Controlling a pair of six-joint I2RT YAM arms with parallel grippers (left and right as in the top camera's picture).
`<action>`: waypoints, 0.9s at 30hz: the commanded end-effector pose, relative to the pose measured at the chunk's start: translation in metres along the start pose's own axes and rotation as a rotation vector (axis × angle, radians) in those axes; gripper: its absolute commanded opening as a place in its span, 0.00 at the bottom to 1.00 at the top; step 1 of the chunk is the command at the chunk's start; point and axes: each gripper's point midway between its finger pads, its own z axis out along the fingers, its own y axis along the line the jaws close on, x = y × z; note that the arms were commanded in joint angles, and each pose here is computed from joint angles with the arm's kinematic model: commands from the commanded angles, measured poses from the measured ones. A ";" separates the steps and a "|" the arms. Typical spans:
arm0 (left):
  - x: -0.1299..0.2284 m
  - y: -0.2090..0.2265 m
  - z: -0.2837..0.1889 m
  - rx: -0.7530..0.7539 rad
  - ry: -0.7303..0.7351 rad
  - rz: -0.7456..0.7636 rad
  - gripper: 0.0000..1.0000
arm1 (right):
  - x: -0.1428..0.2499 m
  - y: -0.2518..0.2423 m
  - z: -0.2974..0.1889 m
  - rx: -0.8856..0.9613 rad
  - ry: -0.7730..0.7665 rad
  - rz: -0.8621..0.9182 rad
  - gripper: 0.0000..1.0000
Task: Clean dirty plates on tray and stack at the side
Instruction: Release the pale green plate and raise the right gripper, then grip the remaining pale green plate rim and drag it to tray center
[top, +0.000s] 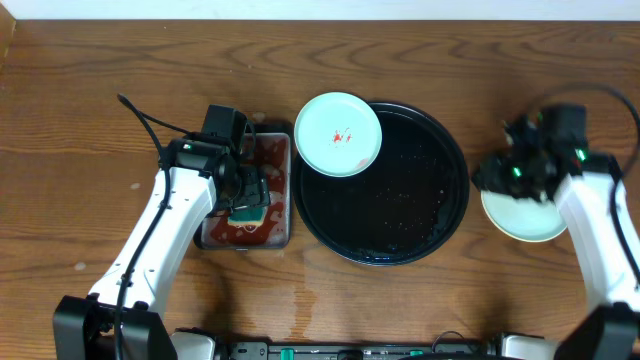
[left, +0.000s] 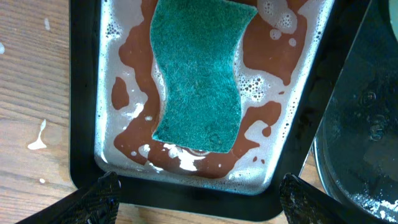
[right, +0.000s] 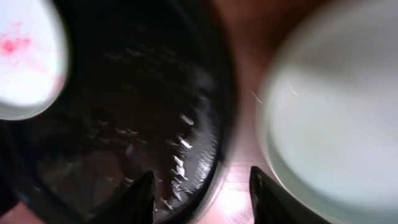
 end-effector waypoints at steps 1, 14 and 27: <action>-0.003 0.000 -0.004 0.004 -0.014 -0.005 0.83 | -0.030 0.040 0.003 -0.061 -0.015 -0.170 0.47; -0.003 0.000 -0.004 0.004 -0.014 -0.005 0.83 | -0.089 0.139 0.092 -0.192 -0.215 -0.412 0.58; -0.003 0.000 -0.004 0.004 -0.014 -0.005 0.83 | -0.072 0.145 0.176 -0.195 -0.156 -0.400 0.39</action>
